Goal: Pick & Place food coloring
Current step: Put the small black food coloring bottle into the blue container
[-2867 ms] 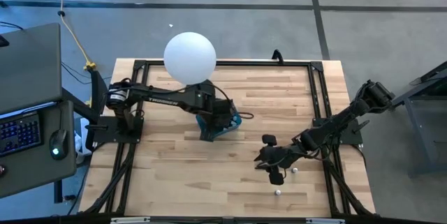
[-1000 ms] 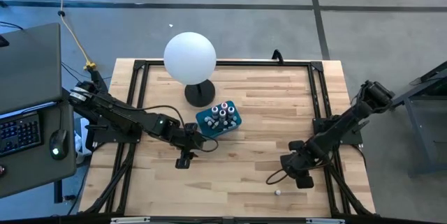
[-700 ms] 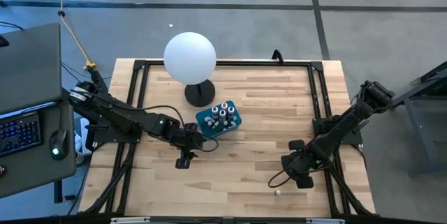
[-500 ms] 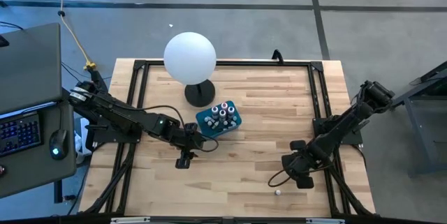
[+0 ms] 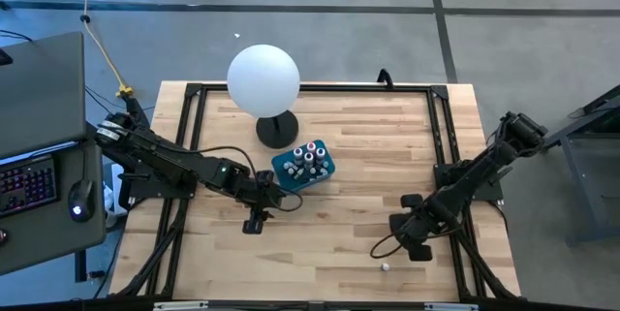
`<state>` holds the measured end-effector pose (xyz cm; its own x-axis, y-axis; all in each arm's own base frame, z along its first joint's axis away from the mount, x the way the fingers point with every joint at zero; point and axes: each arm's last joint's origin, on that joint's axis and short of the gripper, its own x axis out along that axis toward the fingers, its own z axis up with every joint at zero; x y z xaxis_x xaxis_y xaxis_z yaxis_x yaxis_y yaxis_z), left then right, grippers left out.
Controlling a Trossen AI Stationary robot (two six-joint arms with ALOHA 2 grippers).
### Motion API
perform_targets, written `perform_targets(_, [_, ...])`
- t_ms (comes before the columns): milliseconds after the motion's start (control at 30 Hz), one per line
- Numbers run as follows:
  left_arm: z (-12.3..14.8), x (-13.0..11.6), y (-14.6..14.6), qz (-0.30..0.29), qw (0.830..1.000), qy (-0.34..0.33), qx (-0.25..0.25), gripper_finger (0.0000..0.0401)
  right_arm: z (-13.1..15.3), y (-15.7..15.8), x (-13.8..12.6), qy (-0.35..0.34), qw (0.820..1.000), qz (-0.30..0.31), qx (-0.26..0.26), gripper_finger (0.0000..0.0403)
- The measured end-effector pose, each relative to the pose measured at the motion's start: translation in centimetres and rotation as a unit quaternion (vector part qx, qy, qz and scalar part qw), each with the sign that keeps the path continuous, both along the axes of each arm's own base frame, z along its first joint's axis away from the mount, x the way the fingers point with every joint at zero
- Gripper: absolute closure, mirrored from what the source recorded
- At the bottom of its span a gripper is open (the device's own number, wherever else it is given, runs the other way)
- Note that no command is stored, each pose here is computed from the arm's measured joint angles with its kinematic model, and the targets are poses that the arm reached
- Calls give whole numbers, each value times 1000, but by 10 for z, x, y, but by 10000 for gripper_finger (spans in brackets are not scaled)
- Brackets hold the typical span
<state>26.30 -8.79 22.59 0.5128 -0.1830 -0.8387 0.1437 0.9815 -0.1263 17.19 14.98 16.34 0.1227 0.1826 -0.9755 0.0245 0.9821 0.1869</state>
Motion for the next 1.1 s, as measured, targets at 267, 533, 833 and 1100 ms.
perform_targets(267, [0, 0, 0, -2, 1000, -1, 1, 233, 10, -11, 43, -196, 980, 2, -12, 349])
perform_targets(533, [0, 0, 0, -13, 1000, -3, 8, 233, 37, -64, 99, -411, 900, -13, -142, 352])
perform_targets(833, [0, 0, -1, -19, 1000, 0, 0, 233, 62, -124, 147, -487, 856, -61, -162, 351])
perform_targets(1100, [0, -1, -1, -20, 1000, 3, 0, 233, 25, -126, 207, -312, 930, -18, -194, 351])
